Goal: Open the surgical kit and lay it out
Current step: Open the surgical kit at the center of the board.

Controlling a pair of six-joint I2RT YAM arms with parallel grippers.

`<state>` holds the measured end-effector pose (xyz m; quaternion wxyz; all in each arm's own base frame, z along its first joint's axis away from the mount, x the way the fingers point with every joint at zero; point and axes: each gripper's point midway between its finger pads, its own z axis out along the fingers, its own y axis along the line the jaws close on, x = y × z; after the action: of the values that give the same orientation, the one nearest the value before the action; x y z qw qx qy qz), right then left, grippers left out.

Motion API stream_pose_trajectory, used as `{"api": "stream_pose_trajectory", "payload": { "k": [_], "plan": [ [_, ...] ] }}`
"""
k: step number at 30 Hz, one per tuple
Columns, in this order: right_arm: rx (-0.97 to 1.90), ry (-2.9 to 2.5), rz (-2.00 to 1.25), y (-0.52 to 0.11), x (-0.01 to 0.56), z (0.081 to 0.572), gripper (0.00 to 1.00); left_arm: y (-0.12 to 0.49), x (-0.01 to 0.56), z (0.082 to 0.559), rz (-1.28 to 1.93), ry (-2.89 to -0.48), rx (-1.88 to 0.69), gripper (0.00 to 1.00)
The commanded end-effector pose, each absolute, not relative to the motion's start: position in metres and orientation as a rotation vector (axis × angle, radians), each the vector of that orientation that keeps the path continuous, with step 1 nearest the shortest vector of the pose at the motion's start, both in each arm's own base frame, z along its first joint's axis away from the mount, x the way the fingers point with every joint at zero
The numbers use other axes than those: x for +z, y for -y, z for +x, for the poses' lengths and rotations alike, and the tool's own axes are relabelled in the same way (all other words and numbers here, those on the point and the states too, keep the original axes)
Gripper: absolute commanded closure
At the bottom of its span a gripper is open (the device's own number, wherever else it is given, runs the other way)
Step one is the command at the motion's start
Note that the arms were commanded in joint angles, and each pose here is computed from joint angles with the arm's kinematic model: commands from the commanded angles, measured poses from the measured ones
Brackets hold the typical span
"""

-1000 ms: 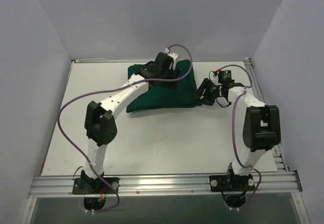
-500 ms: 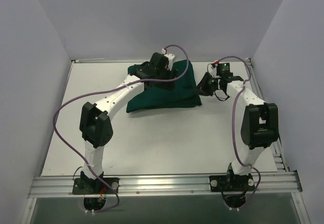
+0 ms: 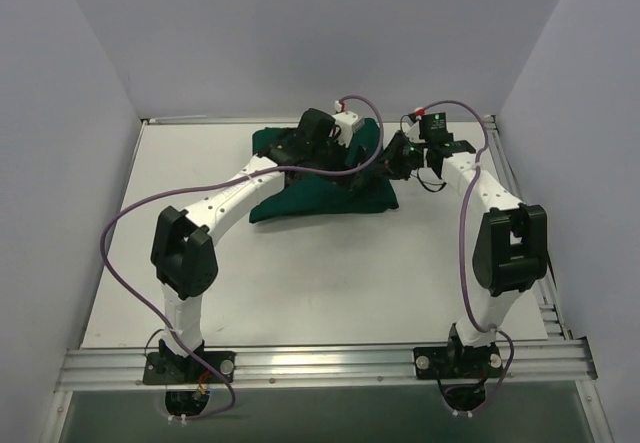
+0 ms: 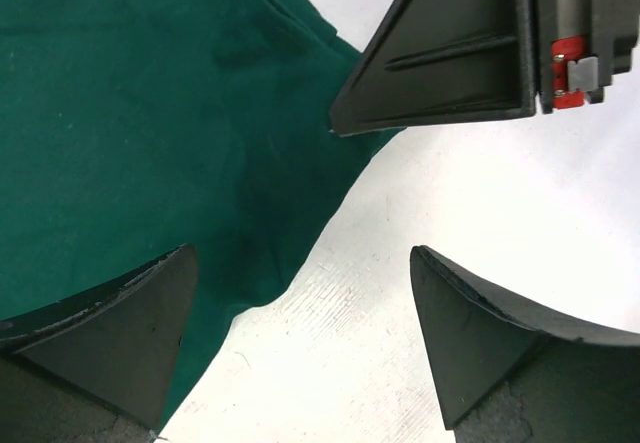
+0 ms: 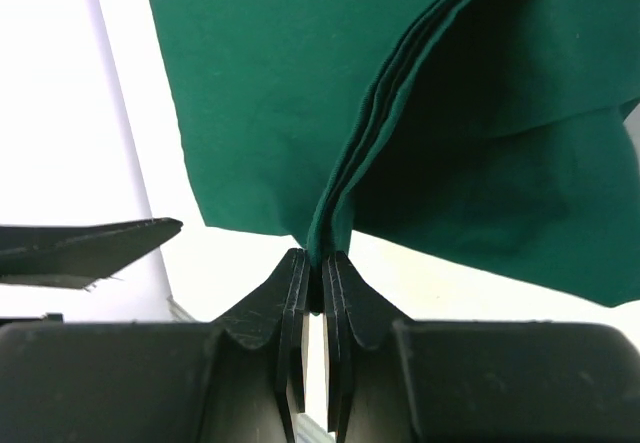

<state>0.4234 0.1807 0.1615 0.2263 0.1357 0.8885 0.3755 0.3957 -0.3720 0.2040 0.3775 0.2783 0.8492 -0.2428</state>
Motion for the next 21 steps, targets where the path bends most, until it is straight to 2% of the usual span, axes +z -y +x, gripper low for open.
{"api": "stream_pose_trajectory", "payload": {
  "k": [1, 15, 21],
  "plan": [
    [1.122, -2.407, 0.431, -0.188, 0.193, 0.422, 1.0, 0.387, 0.237, 0.402, 0.736, -2.04, -0.655, 0.04],
    [1.235, -2.341, 0.537, -0.196, 0.22, 0.419, 1.0, 0.403, 0.203, 0.407, 0.73, -2.093, -0.642, 0.07],
    [1.253, -2.343, 0.534, -0.2, 0.224, 0.415, 1.0, 0.398, 0.193, 0.423, 0.682, -2.125, -0.551, 0.14]
  ]
}}
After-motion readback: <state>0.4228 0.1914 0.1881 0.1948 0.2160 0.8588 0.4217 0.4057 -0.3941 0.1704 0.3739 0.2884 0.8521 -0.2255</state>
